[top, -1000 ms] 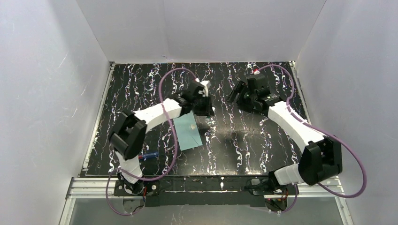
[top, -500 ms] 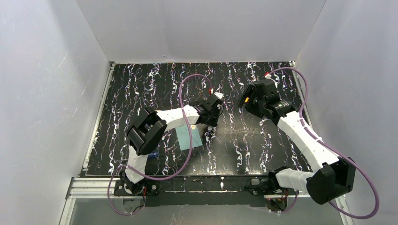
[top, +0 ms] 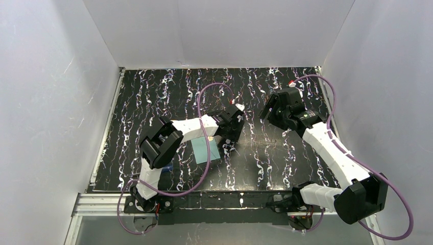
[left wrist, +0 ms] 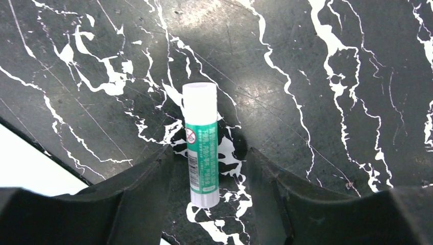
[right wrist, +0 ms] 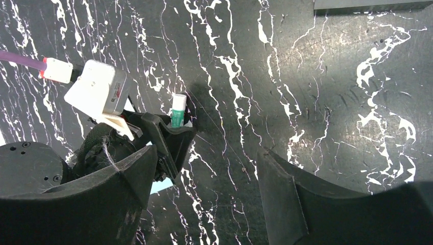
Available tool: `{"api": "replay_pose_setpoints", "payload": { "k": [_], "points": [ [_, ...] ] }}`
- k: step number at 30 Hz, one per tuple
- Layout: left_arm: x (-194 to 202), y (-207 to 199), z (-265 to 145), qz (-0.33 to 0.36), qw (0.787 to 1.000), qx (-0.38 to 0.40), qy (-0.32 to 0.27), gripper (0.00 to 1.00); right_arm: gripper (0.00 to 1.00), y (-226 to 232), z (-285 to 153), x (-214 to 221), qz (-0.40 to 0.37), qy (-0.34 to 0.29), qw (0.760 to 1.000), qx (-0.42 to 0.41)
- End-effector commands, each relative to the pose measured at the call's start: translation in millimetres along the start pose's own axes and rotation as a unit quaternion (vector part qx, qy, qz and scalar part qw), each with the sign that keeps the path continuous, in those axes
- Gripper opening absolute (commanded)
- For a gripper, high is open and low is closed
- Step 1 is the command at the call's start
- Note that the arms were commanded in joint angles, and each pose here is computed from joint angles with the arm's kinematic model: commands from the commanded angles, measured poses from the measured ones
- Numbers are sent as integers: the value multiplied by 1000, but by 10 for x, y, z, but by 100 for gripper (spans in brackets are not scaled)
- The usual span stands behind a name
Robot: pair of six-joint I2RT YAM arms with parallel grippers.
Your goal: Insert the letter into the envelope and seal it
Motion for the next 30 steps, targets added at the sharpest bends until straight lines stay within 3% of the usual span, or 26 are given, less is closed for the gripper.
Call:
{"api": "replay_pose_setpoints", "payload": {
  "k": [1,8,12,18,25,30],
  "points": [
    [-56,-22,-202,28,999,12,21,56,79,23,-110,-62,5,-22,1000,-9],
    [-498,11,-958,22,998,46,-43,85,85,104,-269,-258,-10,-64,998,-19],
    [-702,337,-1604,-12,995,-12,-100,98,88,121,-417,-408,-22,-106,994,-11],
    [-599,1191,-2610,-116,977,-70,-167,98,97,-33,-603,-500,-65,-139,986,58],
    [-63,1735,-3454,-60,940,-275,-195,98,99,-120,-823,-617,-98,-158,976,114],
    [286,1777,-3813,-71,934,-260,-235,98,99,-186,-928,-625,-109,-175,970,128]
  ]
}}
Point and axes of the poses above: each gripper's point midway between its finger pads, its own z axis out along the fingers, its own y axis along the line the jaws close on, x = y × z, the point moved 9 cm from there along -z, back along the fingers, and after that the axes turned 5 degrees about -z, right-handed, at the moved point
